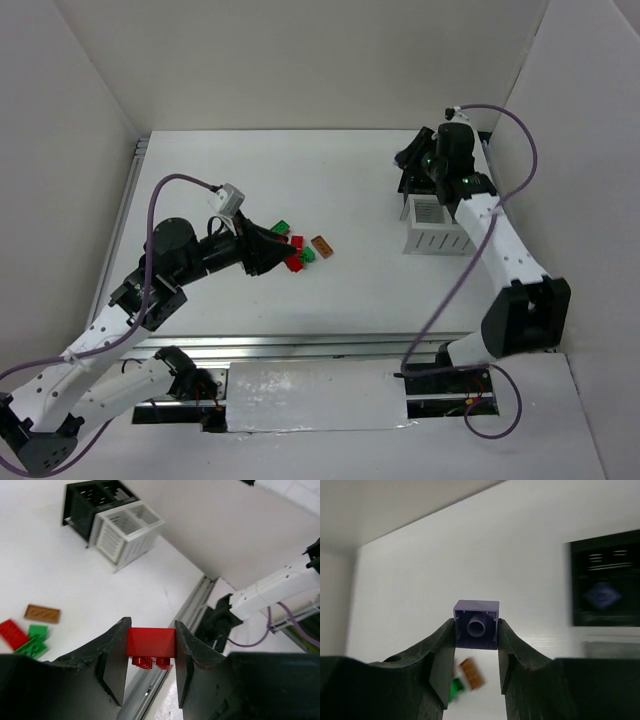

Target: Sort the legos into containers by color

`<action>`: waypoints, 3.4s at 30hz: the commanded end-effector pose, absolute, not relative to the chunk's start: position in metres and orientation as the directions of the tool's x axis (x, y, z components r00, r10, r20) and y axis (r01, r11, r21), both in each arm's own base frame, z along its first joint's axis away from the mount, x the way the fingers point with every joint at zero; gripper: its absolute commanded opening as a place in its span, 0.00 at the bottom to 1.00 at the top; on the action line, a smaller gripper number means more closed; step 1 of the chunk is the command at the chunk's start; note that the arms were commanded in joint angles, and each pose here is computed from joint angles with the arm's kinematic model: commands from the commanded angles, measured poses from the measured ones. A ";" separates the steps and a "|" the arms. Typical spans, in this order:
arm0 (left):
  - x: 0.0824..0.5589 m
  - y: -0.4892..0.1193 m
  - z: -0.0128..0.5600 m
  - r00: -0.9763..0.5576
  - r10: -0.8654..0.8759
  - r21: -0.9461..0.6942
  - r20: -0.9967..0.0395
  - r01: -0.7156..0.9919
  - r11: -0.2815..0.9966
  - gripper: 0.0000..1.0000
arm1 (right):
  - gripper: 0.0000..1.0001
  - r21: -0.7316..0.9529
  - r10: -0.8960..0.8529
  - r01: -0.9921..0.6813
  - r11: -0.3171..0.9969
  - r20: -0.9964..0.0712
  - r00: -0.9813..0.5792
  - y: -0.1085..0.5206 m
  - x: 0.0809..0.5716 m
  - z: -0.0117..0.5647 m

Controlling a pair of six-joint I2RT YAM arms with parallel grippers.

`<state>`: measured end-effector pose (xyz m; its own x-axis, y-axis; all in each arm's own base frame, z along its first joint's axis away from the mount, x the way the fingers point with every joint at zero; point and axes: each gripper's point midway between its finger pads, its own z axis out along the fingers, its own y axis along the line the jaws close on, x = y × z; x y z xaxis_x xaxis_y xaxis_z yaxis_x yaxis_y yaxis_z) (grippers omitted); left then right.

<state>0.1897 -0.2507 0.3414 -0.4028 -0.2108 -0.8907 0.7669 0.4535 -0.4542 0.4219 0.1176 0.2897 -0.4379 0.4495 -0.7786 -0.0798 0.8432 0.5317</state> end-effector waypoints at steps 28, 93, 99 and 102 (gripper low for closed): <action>0.195 -0.226 0.378 -0.343 -0.245 -0.421 -0.907 0.708 0.567 0.00 | 0.97 0.619 0.086 -0.642 0.452 -0.747 -0.660 0.203 0.327 0.290; 0.220 -0.086 0.270 -0.390 -0.166 -0.201 -0.906 0.052 0.978 1.00 | 0.84 0.109 0.491 0.677 0.728 -0.772 -0.404 -0.092 0.491 0.194; 0.221 -0.083 0.267 -0.400 -0.162 -0.189 -0.902 0.028 0.982 1.00 | 1.00 0.158 0.459 0.595 0.788 -0.795 -0.397 -0.071 0.488 0.240; 0.223 -0.073 0.265 -0.398 -0.175 -0.176 -0.900 -0.034 0.984 0.99 | 0.99 0.189 0.388 0.434 0.881 -0.814 -0.433 -0.013 0.484 0.265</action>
